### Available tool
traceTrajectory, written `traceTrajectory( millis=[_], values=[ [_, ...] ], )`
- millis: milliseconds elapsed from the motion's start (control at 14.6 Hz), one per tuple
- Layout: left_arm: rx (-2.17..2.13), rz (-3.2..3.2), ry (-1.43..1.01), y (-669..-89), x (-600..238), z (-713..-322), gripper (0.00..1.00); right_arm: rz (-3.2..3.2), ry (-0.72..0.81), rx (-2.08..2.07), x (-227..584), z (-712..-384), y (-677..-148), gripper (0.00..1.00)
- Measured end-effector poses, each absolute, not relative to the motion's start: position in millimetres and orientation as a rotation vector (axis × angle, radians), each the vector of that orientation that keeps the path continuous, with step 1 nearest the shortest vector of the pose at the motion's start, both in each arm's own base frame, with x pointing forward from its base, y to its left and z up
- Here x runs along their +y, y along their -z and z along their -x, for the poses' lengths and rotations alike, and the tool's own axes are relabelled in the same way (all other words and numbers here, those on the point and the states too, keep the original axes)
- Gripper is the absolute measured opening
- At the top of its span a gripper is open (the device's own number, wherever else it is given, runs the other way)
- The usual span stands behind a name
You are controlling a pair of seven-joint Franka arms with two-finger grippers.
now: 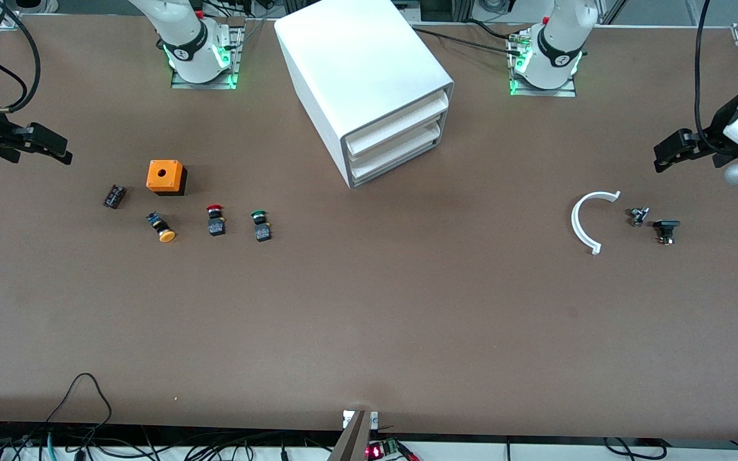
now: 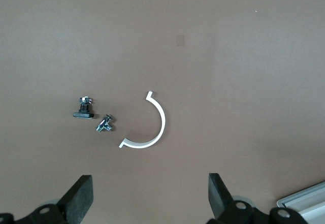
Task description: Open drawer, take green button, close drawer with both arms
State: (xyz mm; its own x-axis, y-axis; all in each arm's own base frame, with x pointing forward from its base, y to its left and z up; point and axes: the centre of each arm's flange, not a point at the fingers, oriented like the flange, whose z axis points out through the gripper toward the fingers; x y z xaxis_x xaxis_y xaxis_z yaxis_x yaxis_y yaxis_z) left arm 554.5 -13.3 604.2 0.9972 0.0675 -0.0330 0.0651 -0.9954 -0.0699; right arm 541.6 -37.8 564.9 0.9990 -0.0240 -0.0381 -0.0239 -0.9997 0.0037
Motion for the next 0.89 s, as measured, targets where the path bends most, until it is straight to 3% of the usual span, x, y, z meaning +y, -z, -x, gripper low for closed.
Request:
traceTrajectory(
  millis=[893],
  values=[
    [-0.090, 3.079, -0.063, -613.4, -19.2, -551.9, 1.00, -3.137, 0.052, -0.054, -37.9, -542.2, -566.5, 1.00]
  ],
)
